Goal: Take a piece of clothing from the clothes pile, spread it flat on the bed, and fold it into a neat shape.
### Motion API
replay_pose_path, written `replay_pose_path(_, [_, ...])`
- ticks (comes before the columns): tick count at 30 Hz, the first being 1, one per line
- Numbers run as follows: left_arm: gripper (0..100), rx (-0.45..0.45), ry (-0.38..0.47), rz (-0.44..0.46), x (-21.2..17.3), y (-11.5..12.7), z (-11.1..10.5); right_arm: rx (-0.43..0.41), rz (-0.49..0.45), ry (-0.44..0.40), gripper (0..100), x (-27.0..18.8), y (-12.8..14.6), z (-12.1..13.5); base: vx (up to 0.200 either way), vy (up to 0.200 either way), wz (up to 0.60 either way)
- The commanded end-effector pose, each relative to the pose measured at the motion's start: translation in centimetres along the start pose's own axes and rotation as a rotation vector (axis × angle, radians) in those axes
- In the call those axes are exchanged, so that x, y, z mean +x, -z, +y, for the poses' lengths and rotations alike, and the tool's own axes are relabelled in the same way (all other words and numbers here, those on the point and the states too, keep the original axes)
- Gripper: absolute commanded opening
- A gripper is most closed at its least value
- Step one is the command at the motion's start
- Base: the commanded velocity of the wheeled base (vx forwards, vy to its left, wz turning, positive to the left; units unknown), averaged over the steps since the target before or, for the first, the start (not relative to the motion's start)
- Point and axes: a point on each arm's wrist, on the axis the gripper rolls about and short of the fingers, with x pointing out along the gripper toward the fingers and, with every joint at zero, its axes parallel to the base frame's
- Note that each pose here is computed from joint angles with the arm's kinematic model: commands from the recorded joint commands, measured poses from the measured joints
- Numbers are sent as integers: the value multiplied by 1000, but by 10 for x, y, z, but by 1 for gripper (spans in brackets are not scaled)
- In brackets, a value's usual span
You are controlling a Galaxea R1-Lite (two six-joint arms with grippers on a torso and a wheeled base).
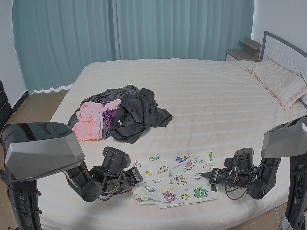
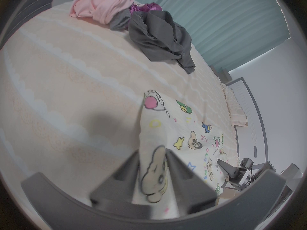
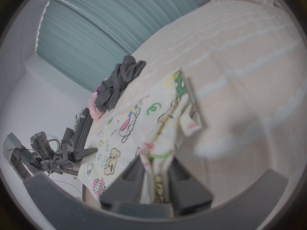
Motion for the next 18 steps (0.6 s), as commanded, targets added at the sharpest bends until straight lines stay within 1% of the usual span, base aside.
replay_pose_path(1, [100, 1, 0, 10, 0, 2, 2, -2, 20, 2, 100, -4, 5, 0, 0, 0, 0])
replay_pose_path(5, [100, 1, 4, 8, -3, 5, 5, -22, 22, 12, 100, -12, 5, -1, 0, 0, 0])
replay_pose_path(7, [100, 0, 25, -2, -6, 4, 5, -24, 10, 13, 100, -19, 2, -2, 0, 0, 0])
replay_pose_path(11, [100, -28, 89, -42, -13, -9, 10, -21, -14, 11, 100, -34, -4, 2, 0, 0, 0])
replay_pose_path(12, [100, -28, 89, -42, -13, -9, 10, -21, -14, 11, 100, -34, -4, 2, 0, 0, 0])
replay_pose_path(13, [100, -50, 106, -40, -15, -16, 12, -27, -10, 15, 100, -42, -1, 2, 0, 0, 0])
replay_pose_path(15, [100, -81, 125, -40, -18, -21, 12, -43, -1, 21, 100, -46, 1, 2, 0, 0, 0])
replay_pose_path(16, [100, -107, 151, -28, -21, -24, 10, -54, 21, 30, 100, -51, 7, 1, 0, 0, 0])
replay_pose_path(18, [100, -122, 168, -17, -23, -27, 10, -63, 47, 39, 100, -54, 14, 1, 0, 0, 0])
